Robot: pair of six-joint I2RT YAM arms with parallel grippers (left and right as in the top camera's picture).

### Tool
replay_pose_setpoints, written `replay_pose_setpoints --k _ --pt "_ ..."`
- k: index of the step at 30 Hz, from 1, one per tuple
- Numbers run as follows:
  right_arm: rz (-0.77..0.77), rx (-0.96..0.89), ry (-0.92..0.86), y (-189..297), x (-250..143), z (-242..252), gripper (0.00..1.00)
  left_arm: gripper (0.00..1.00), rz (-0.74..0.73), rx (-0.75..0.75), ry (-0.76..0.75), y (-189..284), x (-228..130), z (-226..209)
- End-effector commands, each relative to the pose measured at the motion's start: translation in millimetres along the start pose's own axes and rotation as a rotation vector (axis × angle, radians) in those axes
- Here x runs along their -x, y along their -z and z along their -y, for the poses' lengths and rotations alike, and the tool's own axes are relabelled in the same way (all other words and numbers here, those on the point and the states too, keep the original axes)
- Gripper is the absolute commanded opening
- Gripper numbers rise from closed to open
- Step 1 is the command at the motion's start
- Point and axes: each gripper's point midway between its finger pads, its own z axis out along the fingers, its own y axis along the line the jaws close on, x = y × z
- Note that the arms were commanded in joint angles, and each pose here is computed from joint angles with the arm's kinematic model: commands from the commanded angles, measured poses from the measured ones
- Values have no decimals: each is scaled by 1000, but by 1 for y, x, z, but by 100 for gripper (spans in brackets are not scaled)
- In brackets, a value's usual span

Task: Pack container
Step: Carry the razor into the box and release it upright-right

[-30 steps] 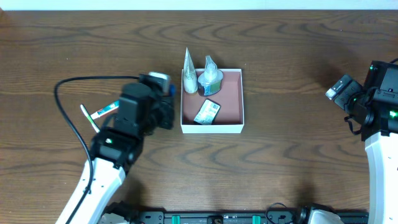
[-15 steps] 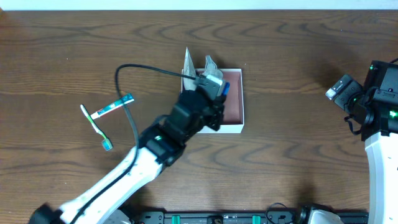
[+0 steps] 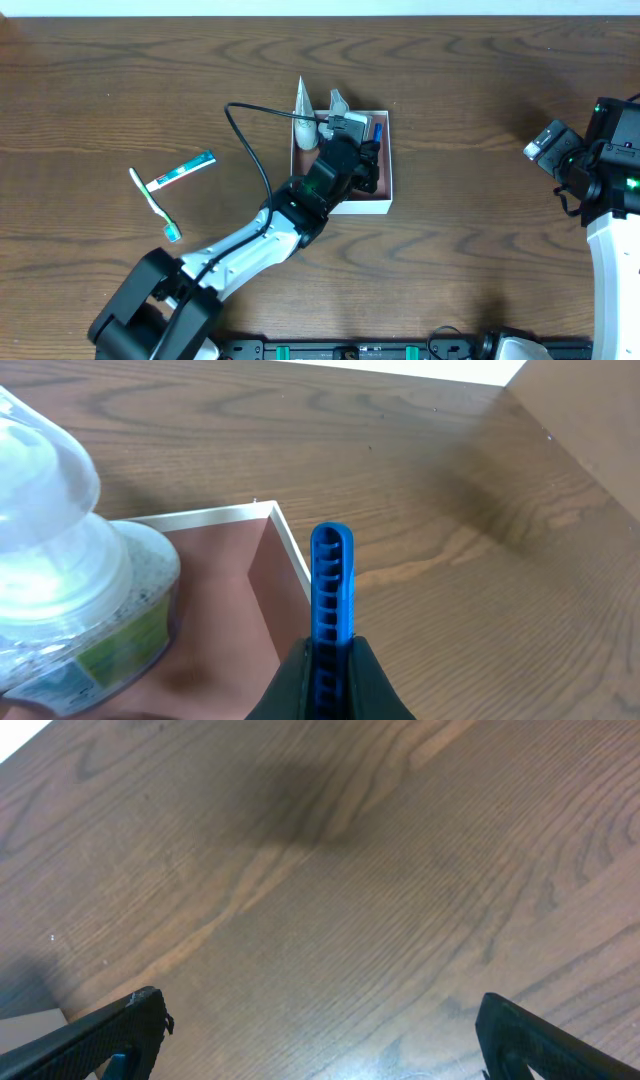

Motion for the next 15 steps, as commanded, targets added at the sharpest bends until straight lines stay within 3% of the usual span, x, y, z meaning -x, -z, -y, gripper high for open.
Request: replay_pose_setpoints --k 1,3,5,9,11,15 --pt "20 -10 -11 4 6 3 99 6 21 14 13 -6 3 -1" --pt "20 -10 -11 4 6 3 99 7 22 13 16 -7 3 -2" --pt "20 -10 -12 4 6 3 99 30 26 10 16 -8 4 -1" --pt "20 -10 -12 4 6 3 99 54 38 5 17 -8 6 0" --pt "20 -10 -12 4 6 3 99 60 41 3 17 -7 7 1" --pt "20 -10 -12 4 6 3 99 62 46 1 17 -5 10 2"
